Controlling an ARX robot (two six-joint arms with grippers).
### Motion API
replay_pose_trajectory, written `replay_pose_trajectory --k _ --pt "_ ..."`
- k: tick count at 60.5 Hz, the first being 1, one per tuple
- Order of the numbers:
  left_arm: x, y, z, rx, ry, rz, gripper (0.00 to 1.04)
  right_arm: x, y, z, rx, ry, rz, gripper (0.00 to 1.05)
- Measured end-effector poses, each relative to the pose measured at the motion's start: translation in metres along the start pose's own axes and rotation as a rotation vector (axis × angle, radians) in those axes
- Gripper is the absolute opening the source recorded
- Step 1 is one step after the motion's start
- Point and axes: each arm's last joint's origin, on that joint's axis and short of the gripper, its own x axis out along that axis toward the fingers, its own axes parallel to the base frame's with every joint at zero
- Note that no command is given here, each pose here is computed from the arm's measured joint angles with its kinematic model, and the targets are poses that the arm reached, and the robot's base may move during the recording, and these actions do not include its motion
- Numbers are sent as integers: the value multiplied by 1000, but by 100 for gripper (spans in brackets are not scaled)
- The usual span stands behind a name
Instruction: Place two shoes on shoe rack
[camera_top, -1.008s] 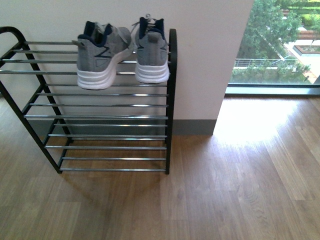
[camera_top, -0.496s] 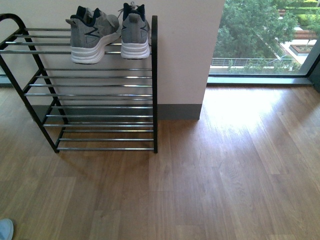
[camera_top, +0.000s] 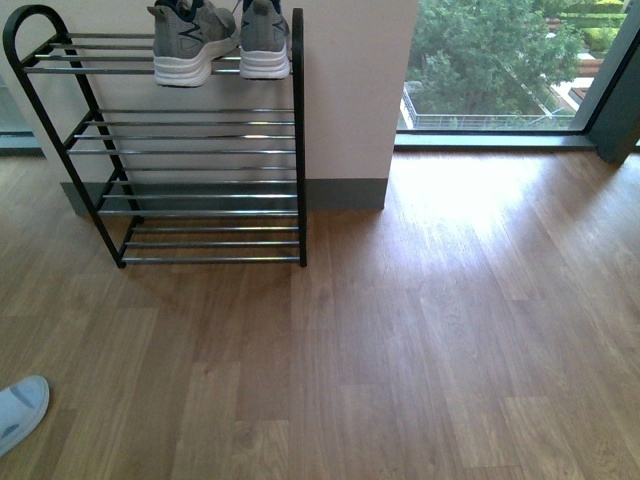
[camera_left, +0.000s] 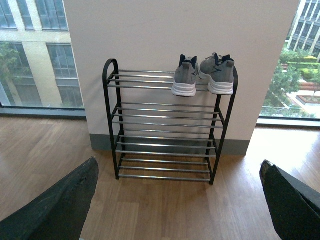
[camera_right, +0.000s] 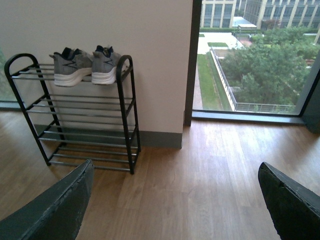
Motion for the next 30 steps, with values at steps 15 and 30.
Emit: replay_pose_trajectory --k 15,30 --pt "0 0 0 0 0 0 95 0 0 0 0 0 1 95" --pt "0 0 0 0 0 -3 95 0 0 0 1 0 -6 95"
